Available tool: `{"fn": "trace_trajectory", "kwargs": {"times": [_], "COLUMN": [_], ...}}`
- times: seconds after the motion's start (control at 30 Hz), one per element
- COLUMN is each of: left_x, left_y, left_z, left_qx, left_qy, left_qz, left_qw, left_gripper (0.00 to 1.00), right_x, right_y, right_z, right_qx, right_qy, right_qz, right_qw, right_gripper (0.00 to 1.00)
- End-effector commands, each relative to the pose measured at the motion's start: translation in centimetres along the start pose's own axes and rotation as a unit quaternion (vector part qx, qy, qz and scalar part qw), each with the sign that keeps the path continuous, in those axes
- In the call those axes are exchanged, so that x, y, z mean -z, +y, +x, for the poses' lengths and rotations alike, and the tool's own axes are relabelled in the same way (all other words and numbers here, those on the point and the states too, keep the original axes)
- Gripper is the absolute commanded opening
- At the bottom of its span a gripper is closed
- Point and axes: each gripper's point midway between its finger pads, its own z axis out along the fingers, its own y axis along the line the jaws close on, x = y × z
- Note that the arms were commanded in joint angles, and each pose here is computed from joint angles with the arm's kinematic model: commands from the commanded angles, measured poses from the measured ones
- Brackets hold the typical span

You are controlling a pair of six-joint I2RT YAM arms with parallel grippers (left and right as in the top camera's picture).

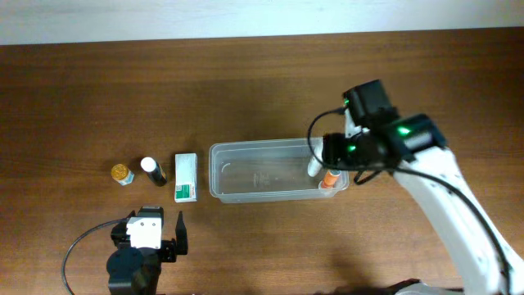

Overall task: Pack container
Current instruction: 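Carry the orange tube into the container beside the white bottle, then withdraw the right gripper to the right side, then reach the left gripper to the gold-lidded jar and grasp it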

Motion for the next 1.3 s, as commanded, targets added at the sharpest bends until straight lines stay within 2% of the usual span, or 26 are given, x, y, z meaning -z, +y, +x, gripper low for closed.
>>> {"fn": "trace_trajectory", "kwargs": {"times": [0.0,0.13,0.23,0.3,0.47,0.77,0.9,1.03,1.13,1.27], "left_x": [0.0,0.0,0.0,0.1,0.1,0.2,0.5,0.3,0.6,1.8], "left_y": [-0.1,-0.1,0.0,1.5,2.1,2.3,3.3,1.8,1.4,1.7], "left_z": [-0.1,-0.1,-0.1,0.0,0.6,0.3,-2.6,-3.0,-5.3,-8.8], "left_qx": [-0.003,-0.003,-0.008,-0.034,-0.035,-0.041,-0.061,-0.064,-0.066,-0.017], "left_qy": [-0.004,-0.004,-0.003,0.002,0.013,0.009,-0.046,-0.059,-0.107,-0.17], "left_qz": [0.004,0.004,0.0,-0.044,-0.061,-0.066,-0.097,-0.052,-0.042,-0.044], "left_qw": [1.0,1.0,1.0,0.998,0.997,0.997,0.992,0.995,0.991,0.984], "left_gripper": [1.0,1.0,1.0,1.0,1.0,1.0,1.0,1.0,1.0,1.0], "right_x": [4.9,6.9,7.3,7.5,7.4,7.2,7.2,7.2,7.2,7.2], "right_y": [-2.1,-7.1,-11.2,-13.5,-16.5,-17.0,-17.0,-17.0,-17.0,-17.0], "right_z": [-2.5,-4.0,-4.1,-3.9,-2.9,-2.8,-2.8,-2.8,-2.8,-2.8], "right_qx": [-0.037,-0.111,-0.189,-0.228,-0.276,-0.283,-0.283,-0.283,-0.283,-0.283], "right_qy": [-0.085,-0.128,-0.134,-0.133,-0.118,-0.114,-0.114,-0.114,-0.114,-0.114], "right_qz": [0.003,0.03,0.052,0.059,0.075,0.078,0.078,0.078,0.078,0.078], "right_qw": [0.996,0.985,0.971,0.963,0.951,0.949,0.949,0.949,0.949,0.949], "right_gripper": [0.84,0.98,0.98,0.98,0.98,0.98,0.98,0.98,0.98,0.98]}}
